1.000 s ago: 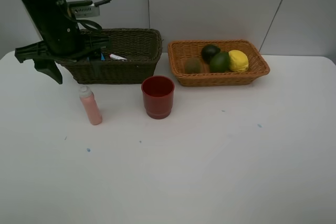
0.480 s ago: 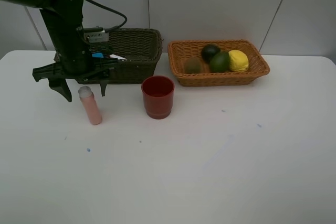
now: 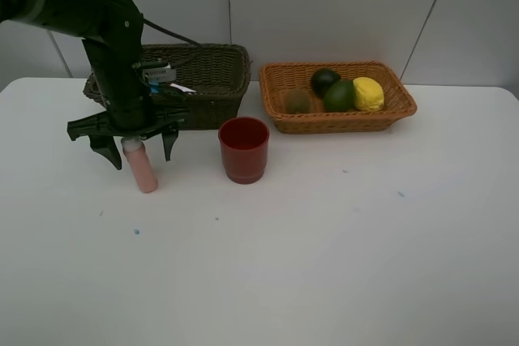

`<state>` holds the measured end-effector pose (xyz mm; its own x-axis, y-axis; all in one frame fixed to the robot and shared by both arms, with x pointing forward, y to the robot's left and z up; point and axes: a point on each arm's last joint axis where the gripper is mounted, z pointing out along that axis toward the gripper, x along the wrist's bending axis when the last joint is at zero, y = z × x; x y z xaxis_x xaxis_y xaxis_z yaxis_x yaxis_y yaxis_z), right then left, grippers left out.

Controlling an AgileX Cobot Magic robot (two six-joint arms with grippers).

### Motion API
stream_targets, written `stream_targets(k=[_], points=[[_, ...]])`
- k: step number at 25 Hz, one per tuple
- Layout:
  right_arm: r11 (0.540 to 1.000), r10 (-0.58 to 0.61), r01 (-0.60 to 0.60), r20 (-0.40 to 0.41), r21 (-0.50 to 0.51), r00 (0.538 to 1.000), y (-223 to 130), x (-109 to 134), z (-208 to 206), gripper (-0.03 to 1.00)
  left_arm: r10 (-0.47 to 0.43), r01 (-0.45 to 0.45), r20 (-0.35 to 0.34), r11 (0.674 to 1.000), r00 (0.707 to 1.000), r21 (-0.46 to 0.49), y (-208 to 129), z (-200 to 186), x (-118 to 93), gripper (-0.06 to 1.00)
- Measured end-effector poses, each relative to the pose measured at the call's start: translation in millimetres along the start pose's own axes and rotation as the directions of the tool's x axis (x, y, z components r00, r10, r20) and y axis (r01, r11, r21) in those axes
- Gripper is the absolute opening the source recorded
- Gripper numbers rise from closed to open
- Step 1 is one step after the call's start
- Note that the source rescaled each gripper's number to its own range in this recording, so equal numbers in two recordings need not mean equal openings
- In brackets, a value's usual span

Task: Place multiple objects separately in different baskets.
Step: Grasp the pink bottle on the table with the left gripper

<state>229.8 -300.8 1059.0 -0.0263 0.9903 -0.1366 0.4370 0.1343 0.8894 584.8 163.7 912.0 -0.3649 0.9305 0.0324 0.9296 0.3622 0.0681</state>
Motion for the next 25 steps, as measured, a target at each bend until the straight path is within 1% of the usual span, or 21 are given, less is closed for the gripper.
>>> stream_targets(k=[10, 13, 14, 15, 17, 18, 19, 21, 25], points=[[1.0, 0.0, 0.0, 0.0, 0.0, 1.0, 0.0, 0.0, 0.0, 1.0, -0.001, 0.001, 0.006, 1.0, 1.0, -0.002, 0.6, 2.9, -1.2, 0.88], [1.0, 0.0, 0.0, 0.0, 0.0, 1.0, 0.0, 0.0, 0.0, 1.0, -0.002, 0.002, -0.008, 1.0, 1.0, 0.012, -0.7, 2.9, 0.1, 0.87], [1.0, 0.0, 0.0, 0.0, 0.0, 1.0, 0.0, 0.0, 0.0, 1.0, -0.002, 0.002, -0.017, 1.0, 1.0, 0.021, -1.5, 2.8, 0.9, 0.84], [1.0, 0.0, 0.0, 0.0, 0.0, 1.0, 0.0, 0.0, 0.0, 1.0, -0.003, 0.004, -0.027, 1.0, 1.0, 0.03, -2.4, 2.8, 1.8, 0.78], [1.0, 0.0, 0.0, 0.0, 0.0, 1.0, 0.0, 0.0, 0.0, 1.0, -0.021, 0.024, -0.05, 0.998, 0.999, 0.056, -4.8, 2.6, 3.8, 0.58], [1.0, 0.0, 0.0, 0.0, 0.0, 1.0, 0.0, 0.0, 0.0, 1.0, -0.039, 0.043, -0.06, 0.996, 0.997, 0.072, -6.4, 2.5, 4.6, 0.44], [1.0, 0.0, 0.0, 0.0, 0.0, 1.0, 0.0, 0.0, 0.0, 1.0, -0.048, 0.054, -0.071, 0.995, 0.996, 0.083, -7.5, 2.4, 5.4, 0.38], [1.0, 0.0, 0.0, 0.0, 0.0, 1.0, 0.0, 0.0, 0.0, 1.0, -0.066, 0.075, -0.088, 0.992, 0.994, 0.097, -9.0, 2.1, 6.7, 0.39], [1.0, 0.0, 0.0, 0.0, 0.0, 1.0, 0.0, 0.0, 0.0, 1.0, -0.07, 0.08, -0.094, 0.992, 0.993, 0.1, -9.4, 2.0, 7.2, 0.39]])
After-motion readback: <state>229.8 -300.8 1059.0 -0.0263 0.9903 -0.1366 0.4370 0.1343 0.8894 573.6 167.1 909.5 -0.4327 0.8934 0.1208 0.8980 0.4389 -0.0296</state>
